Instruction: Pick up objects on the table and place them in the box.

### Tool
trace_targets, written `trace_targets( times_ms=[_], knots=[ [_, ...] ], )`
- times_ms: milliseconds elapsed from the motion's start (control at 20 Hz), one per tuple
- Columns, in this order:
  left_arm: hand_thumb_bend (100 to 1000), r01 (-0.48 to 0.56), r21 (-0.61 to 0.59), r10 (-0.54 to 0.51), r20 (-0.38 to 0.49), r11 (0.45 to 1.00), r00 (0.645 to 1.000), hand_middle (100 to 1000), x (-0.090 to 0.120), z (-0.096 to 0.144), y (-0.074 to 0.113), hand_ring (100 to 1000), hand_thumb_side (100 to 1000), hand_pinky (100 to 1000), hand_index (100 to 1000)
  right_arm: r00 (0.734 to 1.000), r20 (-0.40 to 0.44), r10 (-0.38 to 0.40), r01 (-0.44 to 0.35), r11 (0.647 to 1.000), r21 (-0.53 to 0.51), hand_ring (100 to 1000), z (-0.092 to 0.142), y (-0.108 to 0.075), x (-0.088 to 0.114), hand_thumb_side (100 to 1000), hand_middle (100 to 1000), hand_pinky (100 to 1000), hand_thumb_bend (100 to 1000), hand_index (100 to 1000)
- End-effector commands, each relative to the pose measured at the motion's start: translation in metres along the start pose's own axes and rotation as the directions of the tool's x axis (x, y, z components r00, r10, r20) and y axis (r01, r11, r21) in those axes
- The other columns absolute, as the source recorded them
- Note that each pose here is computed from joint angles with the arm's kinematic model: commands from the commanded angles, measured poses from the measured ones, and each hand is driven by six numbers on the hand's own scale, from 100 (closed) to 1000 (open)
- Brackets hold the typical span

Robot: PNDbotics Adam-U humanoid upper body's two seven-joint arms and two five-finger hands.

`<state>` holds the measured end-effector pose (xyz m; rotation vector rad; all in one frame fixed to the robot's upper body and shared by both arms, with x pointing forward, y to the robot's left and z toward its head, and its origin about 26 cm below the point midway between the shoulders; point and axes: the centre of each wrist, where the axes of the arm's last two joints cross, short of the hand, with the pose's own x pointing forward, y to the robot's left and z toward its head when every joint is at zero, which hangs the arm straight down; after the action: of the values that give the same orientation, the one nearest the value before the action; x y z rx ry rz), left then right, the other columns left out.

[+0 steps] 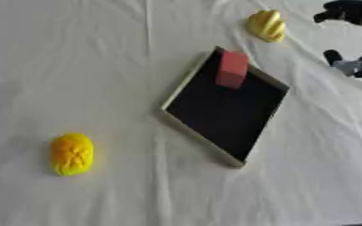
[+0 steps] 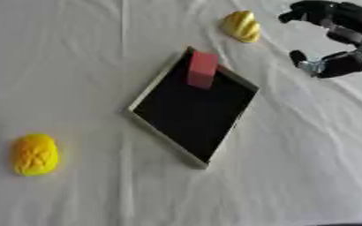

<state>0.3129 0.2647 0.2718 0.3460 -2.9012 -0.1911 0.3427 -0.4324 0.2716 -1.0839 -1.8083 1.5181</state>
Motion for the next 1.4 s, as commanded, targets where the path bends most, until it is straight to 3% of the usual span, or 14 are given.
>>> trace_targets(
  times_ms=[50, 500, 1400],
  knots=[
    [100, 0.003, -0.019, -0.003, 0.037, 1.000, 0.999, 703, 0.006, -0.009, 0.004, 775, 443, 766, 903, 0.998, -0.051, 0.035, -0.036, 0.999, -0.036, 1000, 0.002, -0.015, -0.009, 210, 834, 1000, 100, 953],
    [100, 0.003, -0.023, -0.003, 0.028, 1.000, 1.000, 701, 0.006, -0.009, 0.006, 774, 467, 764, 904, 0.994, -0.110, 0.007, -0.015, 0.997, -0.074, 1000, -0.002, -0.022, -0.019, 201, 823, 1000, 100, 954],
    [100, 0.003, -0.018, -0.003, -0.014, 1.000, 1.000, 697, 0.004, -0.002, 0.012, 772, 529, 758, 905, 0.978, -0.201, 0.055, -0.094, 0.978, -0.188, 1000, 0.000, -0.044, -0.028, 179, 836, 1000, 100, 972]
  ],
)
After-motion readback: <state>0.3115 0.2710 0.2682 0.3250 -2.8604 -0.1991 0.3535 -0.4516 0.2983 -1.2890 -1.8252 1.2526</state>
